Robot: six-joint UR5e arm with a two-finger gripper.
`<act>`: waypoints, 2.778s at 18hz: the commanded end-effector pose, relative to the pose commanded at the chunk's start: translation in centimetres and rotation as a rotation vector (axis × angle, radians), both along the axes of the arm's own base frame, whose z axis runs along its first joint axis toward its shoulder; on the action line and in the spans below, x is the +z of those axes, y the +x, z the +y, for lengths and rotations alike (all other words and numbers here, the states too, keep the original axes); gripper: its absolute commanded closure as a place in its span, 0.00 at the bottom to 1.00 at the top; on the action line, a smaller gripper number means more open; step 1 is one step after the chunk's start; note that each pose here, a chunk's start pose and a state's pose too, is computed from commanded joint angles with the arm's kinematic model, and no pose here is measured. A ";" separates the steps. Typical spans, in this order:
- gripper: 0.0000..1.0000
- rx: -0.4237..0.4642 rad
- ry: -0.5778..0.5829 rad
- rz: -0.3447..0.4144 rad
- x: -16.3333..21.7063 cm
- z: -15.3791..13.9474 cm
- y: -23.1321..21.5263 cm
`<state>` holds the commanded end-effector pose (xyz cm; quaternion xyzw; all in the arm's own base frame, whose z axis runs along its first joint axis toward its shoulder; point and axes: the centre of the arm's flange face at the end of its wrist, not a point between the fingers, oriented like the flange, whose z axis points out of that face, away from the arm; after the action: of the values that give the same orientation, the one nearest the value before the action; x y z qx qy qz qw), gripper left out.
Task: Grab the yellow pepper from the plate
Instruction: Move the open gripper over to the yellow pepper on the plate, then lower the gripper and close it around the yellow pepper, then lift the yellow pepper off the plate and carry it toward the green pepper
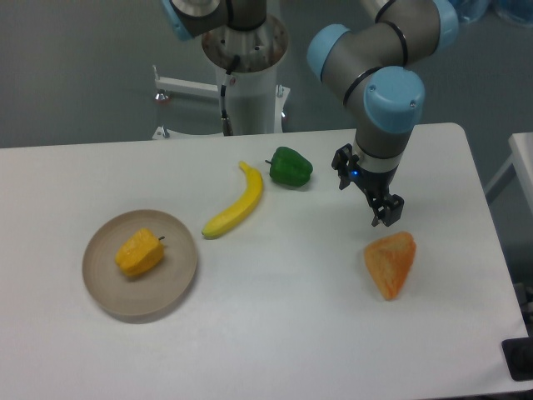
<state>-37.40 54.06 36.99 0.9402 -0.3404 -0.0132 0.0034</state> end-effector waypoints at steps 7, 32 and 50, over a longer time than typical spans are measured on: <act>0.00 0.031 0.047 -0.015 1.7 3.3 6.7; 0.00 0.176 0.007 -0.036 -10.8 15.3 38.8; 0.99 0.388 0.104 -0.024 3.3 9.5 27.3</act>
<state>-10.07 63.60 40.32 0.9872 -0.1516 -0.0188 -0.0467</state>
